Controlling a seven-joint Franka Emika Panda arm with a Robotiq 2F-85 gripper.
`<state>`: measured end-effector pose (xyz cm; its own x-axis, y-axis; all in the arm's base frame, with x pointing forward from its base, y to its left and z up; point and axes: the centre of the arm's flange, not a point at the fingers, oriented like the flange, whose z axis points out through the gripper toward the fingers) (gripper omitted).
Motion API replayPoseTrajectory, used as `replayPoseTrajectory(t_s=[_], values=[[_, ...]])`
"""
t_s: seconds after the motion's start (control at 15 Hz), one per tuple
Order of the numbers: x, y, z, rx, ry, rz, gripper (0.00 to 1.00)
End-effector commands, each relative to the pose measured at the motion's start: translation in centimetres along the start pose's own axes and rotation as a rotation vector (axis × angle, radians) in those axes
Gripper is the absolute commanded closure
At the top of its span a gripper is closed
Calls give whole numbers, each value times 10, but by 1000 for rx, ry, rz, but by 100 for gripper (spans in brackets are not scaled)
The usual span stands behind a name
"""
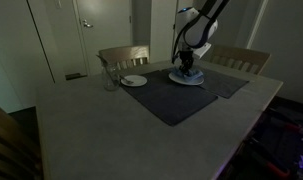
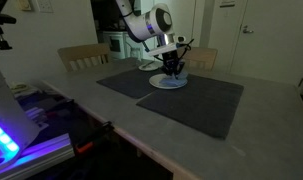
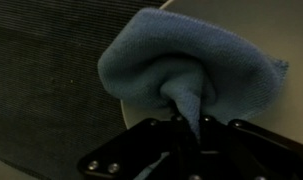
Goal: Use the towel to wipe the plate
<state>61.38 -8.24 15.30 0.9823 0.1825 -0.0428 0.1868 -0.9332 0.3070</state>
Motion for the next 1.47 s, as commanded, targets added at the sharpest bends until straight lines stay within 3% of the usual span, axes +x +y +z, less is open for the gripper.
replayPoseTrajectory(t_s=[0.0, 0.2, 0.53, 1.0, 1.4], values=[[2, -33, 12, 117, -7, -54, 98], [7, -35, 2, 159, 12, -61, 98], [13, -46, -34, 148, 55, -101, 98], [30, -124, -101, 263, 151, -309, 98], [21, -176, -125, 363, 97, -400, 98]])
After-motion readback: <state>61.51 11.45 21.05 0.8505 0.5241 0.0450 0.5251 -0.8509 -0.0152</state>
